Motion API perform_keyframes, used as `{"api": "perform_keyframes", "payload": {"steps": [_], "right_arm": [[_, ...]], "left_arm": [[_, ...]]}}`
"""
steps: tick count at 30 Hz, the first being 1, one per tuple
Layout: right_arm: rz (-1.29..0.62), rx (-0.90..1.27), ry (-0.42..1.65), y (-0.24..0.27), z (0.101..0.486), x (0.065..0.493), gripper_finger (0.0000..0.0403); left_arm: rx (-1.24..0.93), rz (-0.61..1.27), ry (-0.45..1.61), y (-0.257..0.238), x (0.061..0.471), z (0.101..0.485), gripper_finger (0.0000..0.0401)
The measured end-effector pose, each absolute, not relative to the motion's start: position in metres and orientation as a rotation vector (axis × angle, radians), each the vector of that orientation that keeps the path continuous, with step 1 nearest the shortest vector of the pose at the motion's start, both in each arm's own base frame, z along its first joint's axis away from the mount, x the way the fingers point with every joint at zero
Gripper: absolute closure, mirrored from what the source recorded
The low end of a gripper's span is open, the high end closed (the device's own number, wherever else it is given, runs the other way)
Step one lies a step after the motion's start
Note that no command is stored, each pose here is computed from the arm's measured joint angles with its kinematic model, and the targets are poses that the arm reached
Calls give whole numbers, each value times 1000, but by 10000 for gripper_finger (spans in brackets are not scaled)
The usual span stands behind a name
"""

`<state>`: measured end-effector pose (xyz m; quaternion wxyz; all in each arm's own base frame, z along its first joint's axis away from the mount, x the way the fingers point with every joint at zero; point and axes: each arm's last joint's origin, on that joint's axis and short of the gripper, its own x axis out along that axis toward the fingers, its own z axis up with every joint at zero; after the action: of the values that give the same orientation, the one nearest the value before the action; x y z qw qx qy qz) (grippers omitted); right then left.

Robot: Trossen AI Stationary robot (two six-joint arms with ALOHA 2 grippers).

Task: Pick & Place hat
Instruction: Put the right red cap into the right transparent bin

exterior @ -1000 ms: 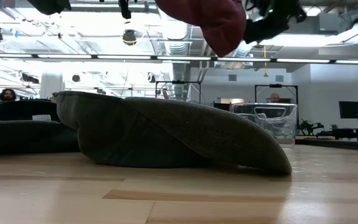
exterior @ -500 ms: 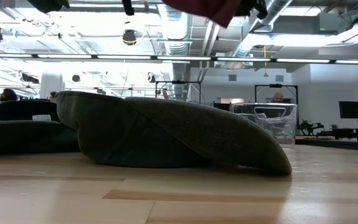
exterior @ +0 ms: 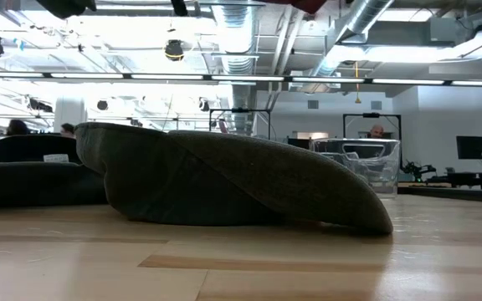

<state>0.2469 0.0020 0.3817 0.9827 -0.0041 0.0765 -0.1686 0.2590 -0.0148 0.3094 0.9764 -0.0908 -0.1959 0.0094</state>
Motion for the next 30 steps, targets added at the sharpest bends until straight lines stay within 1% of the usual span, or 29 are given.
{"api": "perform_keyframes", "payload": {"steps": [4,8,15,22,25,30], "right_arm": [[-454,-9,123,-7,387,240,278],[-491,-7,129,-16,386,242,278],[-615,-27,198,-31,375,249,278],[-683,-54,266,-37,367,250,278],[-773,-116,302,-39,366,247,278],[-985,-241,357,-46,369,236,278]], "left_arm": [[-197,38,-417,-10,258,311,389],[-197,50,-430,-8,258,312,389],[-200,49,-439,-7,258,313,389],[-191,11,-437,-8,258,313,388],[-188,-6,-436,-9,258,313,388],[-179,-25,-413,-10,259,311,388]]}}
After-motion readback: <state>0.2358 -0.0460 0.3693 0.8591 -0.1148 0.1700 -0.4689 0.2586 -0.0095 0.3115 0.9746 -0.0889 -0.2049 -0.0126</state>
